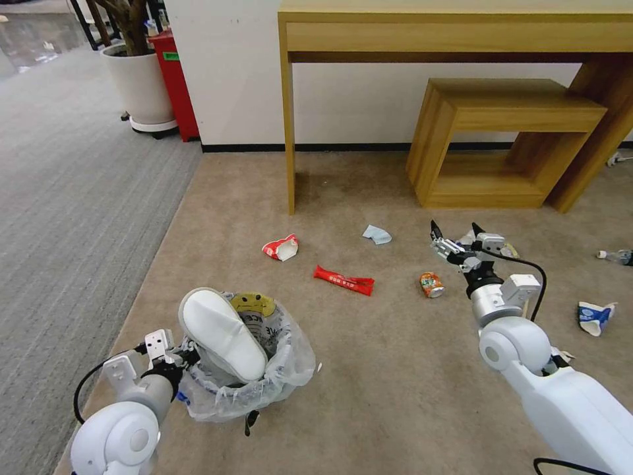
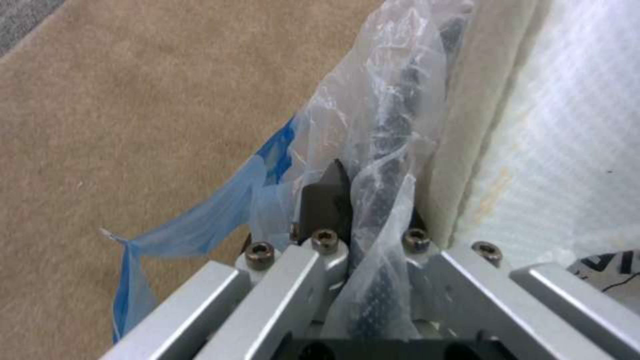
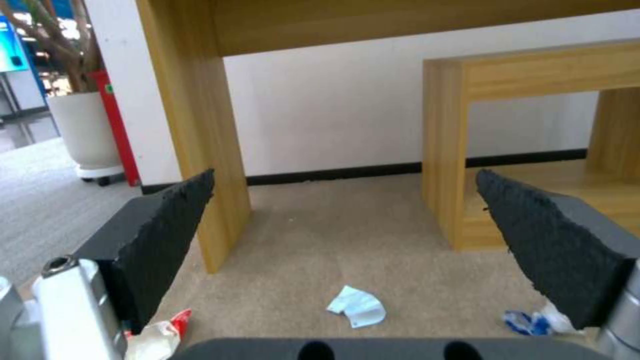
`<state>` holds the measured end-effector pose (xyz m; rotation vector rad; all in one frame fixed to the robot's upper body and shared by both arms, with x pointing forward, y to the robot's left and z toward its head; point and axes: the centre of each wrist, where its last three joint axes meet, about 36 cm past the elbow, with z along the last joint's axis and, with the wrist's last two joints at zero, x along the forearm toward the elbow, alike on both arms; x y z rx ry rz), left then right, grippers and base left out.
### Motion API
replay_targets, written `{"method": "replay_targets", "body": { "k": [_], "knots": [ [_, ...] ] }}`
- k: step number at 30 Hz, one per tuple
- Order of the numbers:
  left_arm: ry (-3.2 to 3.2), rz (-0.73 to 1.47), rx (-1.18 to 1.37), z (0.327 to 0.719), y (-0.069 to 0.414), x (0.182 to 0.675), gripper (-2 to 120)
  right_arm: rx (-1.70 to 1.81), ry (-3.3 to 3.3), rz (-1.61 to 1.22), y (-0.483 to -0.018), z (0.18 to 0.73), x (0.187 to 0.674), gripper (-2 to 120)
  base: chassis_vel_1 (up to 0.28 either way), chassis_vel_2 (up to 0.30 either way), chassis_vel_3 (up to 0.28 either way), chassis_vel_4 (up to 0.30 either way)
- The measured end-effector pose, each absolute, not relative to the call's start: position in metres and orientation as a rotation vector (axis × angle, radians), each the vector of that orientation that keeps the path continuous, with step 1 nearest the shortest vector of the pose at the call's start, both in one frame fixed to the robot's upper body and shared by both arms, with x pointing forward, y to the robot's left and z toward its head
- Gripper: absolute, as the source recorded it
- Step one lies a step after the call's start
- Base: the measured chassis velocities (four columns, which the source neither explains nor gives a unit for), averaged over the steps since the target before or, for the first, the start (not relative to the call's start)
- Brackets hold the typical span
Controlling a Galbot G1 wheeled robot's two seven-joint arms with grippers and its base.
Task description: Pick up the trash bin and place the garbage on the floor into it.
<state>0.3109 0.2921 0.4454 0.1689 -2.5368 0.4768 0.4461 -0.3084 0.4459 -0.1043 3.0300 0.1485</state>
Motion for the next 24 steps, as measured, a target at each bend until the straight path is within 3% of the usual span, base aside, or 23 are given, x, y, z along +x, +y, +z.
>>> {"method": "replay_targets", "body": {
  "k": [24],
  "knots": [
    [-2.533, 0.482, 0.172, 0.4416, 0.2931, 0.3141, 1, -0.149, 3.039, 0.126, -0.3009, 0.4383, 0.4529, 100, -0.086, 0.087, 0.083, -0.089]
  ]
}}
